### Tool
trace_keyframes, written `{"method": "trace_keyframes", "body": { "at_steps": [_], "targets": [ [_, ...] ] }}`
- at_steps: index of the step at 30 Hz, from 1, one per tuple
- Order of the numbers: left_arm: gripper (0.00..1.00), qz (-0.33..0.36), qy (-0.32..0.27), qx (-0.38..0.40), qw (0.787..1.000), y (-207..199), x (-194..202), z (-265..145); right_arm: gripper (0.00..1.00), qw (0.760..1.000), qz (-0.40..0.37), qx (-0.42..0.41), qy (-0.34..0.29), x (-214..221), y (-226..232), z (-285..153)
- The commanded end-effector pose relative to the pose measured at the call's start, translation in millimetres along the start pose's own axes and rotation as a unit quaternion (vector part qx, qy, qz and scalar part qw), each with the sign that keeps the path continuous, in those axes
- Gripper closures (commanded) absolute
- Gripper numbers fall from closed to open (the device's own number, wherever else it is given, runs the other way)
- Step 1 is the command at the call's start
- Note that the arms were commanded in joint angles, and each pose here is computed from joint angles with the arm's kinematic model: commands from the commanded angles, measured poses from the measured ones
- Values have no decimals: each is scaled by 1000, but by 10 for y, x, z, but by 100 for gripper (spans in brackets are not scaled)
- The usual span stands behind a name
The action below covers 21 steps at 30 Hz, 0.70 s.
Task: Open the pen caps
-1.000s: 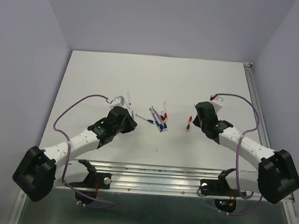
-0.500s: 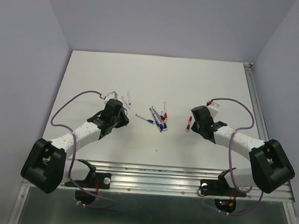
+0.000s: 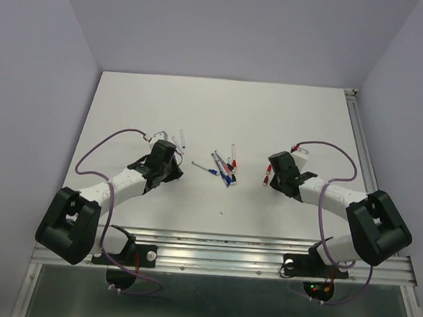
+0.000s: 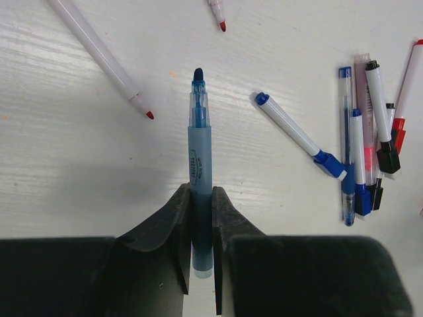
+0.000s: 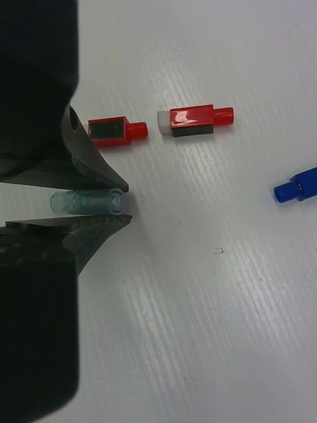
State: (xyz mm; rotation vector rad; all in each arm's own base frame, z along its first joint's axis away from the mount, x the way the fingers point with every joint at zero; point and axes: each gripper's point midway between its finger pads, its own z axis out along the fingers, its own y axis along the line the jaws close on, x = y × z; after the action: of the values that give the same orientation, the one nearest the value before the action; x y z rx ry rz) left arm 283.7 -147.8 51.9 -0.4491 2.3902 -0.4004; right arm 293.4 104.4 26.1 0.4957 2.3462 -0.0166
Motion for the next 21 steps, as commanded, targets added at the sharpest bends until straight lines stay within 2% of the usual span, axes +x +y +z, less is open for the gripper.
{"method": "trace_keyframes", "body": {
  "at_steps": [1, 4, 10, 11, 15, 16, 17, 19, 20, 21],
  "targets": [
    [100, 1, -31, 6, 999, -104, -239, -45, 74, 1000, 6, 5, -5, -37, 10, 27],
    [100, -2, -34, 6, 999, -91, -252, -49, 67, 1000, 6, 4, -6, -65, 31, 19],
    [100, -3, -32, 1, 999, -59, -240, -63, 64, 1000, 10, -1, -10, -137, 61, -49],
    [100, -3, -32, 1, 999, -58, -241, -70, 61, 1000, 12, -5, -13, -184, 92, -75],
    [100, -9, -37, 0, 999, -37, -257, -99, 60, 999, 21, -22, -31, -361, 137, -237],
    [100, -9, -40, -3, 999, -26, -272, -103, 55, 998, 28, -33, -43, -441, 157, -324],
    [100, -11, -42, -7, 999, -5, -285, -106, 46, 997, 34, -39, -51, -495, 163, -377],
    [100, -13, -43, -13, 999, 20, -299, -104, 38, 995, 44, -57, -68, -606, 182, -506],
    [100, -14, -44, -17, 999, 36, -308, -100, 28, 994, 47, -62, -74, -638, 185, -544],
    [100, -16, -46, -20, 999, 51, -322, -95, 23, 994, 48, -68, -76, -652, 189, -573]
  ]
}}
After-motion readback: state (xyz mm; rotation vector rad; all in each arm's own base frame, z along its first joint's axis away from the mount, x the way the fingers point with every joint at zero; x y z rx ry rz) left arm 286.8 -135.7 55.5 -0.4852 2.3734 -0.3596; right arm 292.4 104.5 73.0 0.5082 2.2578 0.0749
